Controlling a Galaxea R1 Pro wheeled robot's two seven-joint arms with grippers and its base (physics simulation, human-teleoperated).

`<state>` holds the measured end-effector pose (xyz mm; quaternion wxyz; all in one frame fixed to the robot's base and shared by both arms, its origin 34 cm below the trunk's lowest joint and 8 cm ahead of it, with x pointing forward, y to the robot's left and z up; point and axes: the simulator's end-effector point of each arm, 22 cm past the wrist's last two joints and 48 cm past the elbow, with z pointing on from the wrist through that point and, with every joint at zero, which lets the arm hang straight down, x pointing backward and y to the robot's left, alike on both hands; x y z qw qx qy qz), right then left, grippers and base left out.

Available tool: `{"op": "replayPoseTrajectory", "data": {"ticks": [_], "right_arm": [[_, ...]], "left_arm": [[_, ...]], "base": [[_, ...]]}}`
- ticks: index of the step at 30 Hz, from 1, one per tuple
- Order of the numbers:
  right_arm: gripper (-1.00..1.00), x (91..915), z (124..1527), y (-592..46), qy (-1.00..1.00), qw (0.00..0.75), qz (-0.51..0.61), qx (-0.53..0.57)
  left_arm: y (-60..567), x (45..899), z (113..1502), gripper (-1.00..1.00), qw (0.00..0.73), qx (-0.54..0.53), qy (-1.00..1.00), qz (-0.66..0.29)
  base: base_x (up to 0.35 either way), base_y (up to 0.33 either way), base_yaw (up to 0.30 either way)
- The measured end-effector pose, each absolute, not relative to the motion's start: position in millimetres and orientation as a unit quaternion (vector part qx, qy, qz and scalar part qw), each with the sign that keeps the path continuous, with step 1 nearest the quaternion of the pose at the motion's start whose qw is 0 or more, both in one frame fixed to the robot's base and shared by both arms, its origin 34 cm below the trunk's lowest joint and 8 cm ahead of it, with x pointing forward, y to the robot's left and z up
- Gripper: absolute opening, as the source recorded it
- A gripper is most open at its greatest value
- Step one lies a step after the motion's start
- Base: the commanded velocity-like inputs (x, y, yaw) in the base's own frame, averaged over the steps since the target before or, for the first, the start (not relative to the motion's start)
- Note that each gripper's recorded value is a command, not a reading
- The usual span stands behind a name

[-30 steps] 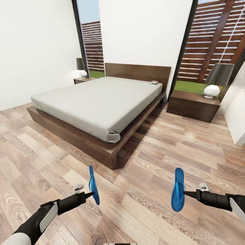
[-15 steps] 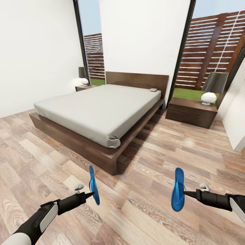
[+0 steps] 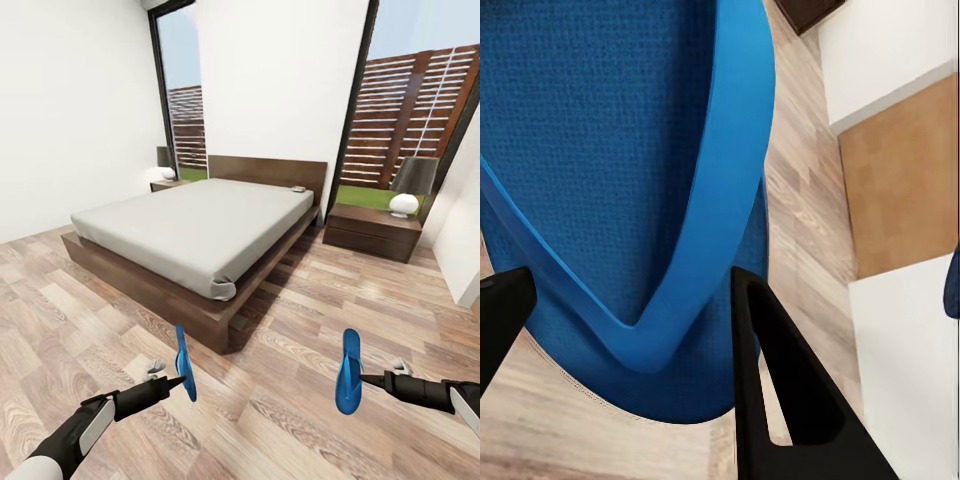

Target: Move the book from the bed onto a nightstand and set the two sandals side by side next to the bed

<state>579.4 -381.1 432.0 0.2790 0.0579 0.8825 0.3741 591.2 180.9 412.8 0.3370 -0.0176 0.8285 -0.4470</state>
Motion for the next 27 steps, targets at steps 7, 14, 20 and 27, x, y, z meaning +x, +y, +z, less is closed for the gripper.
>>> {"op": "replayPoseTrajectory", "data": {"ticks": [7,14,20,27], "right_arm": [[-1.0,584,448,-381,0.882,0.279,0.374,0.058],[-1.0,588,464,-381,0.882,0.279,0.375,0.058],[-1.0,591,477,-381,0.883,0.279,0.373,0.058],[-1.0,595,492,-381,0.883,0.279,0.373,0.058]], "left_arm": [[177,595,429,-1.0,0.336,-0.017,0.827,-0.449],[177,599,444,-1.0,0.336,-0.018,0.828,-0.449],[176,603,458,-1.0,0.336,-0.017,0.828,-0.449],[176,607,473,-1.0,0.336,-0.017,0.827,-0.45]], "base": [[0.0,0.0,0.0],[0.0,0.0,0.0],[0.0,0.0,0.0],[0.0,0.0,0.0]]}}
